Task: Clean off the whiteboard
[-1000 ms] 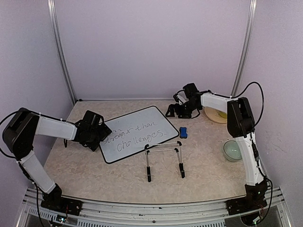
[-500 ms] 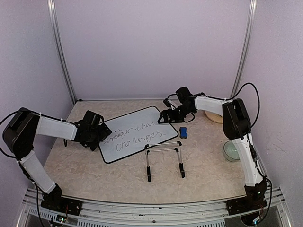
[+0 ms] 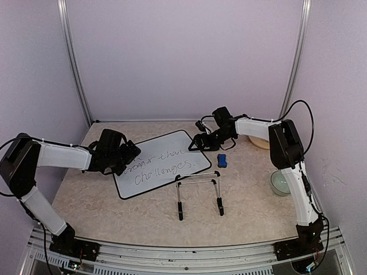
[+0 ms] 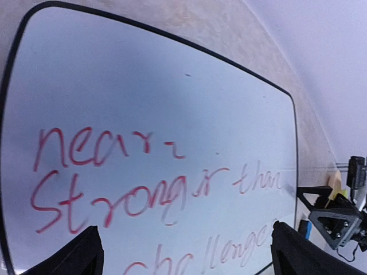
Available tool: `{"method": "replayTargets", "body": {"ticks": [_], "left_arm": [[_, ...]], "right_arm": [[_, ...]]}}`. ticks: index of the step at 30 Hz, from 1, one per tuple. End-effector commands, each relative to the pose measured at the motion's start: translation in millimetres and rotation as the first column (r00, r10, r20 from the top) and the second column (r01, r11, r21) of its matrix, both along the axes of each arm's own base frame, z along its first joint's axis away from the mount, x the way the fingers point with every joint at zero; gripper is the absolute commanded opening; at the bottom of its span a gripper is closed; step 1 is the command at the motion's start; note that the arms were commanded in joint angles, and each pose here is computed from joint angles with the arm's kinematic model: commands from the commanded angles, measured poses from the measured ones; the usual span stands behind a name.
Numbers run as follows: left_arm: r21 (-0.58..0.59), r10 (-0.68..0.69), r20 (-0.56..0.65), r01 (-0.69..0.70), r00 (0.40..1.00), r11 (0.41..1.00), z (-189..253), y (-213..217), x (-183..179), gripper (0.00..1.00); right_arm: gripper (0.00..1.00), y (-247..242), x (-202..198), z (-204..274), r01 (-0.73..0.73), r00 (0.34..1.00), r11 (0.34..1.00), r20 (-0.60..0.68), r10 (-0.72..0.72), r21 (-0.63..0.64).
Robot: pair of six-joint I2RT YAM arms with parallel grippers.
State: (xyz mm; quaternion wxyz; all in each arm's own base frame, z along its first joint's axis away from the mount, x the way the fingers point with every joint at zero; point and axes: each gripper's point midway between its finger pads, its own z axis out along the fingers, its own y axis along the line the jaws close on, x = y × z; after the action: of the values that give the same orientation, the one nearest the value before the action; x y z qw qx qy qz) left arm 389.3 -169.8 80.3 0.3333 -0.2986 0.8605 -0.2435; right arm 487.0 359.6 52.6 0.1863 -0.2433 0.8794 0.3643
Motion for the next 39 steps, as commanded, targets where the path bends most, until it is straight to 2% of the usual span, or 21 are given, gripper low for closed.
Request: {"method": "replayTargets", "body": {"ticks": [1,8,13,17,28,33,39], "left_arm": [[-0.054,-0.017,0.08,0.022,0.997,0.998,33,-13,10,0.99],[0.11,0.116,-0.066,-0.108,0.991,0.988,11,27,-12,0.99],[0.156,0.195,-0.09,-0.18,0.977,0.971,6,58,-22,0.99],[0.205,0.214,-0.123,-0.186,0.969,0.961,-3,68,-29,0.99],[0.182,0.179,-0.215,-0.14,0.96,0.973,-43,64,-53,0.99],[0.165,0.144,-0.217,-0.11,0.966,0.98,-51,54,-61,0.99],[0.12,0.096,-0.211,-0.071,0.973,0.99,-60,38,-58,0.99]], "right_arm": [[1.0,13,-29,-6,-0.052,0.995,0.998,-0.087,0.055,0.027],[1.0,0,-19,-5,-0.016,0.998,1.0,-0.062,0.016,-0.011],[1.0,-2,-15,-2,-0.014,0.999,0.999,-0.039,0.013,-0.028],[1.0,-3,-16,-3,-0.016,0.999,0.999,-0.041,0.015,-0.037],[1.0,-19,-36,-6,-0.022,0.999,0.996,-0.041,0.018,-0.085],[1.0,-33,-45,-3,0.008,1.0,0.991,-0.025,-0.011,-0.132],[1.0,-32,-58,-23,-0.01,0.996,0.992,-0.086,-0.001,-0.128]]}}
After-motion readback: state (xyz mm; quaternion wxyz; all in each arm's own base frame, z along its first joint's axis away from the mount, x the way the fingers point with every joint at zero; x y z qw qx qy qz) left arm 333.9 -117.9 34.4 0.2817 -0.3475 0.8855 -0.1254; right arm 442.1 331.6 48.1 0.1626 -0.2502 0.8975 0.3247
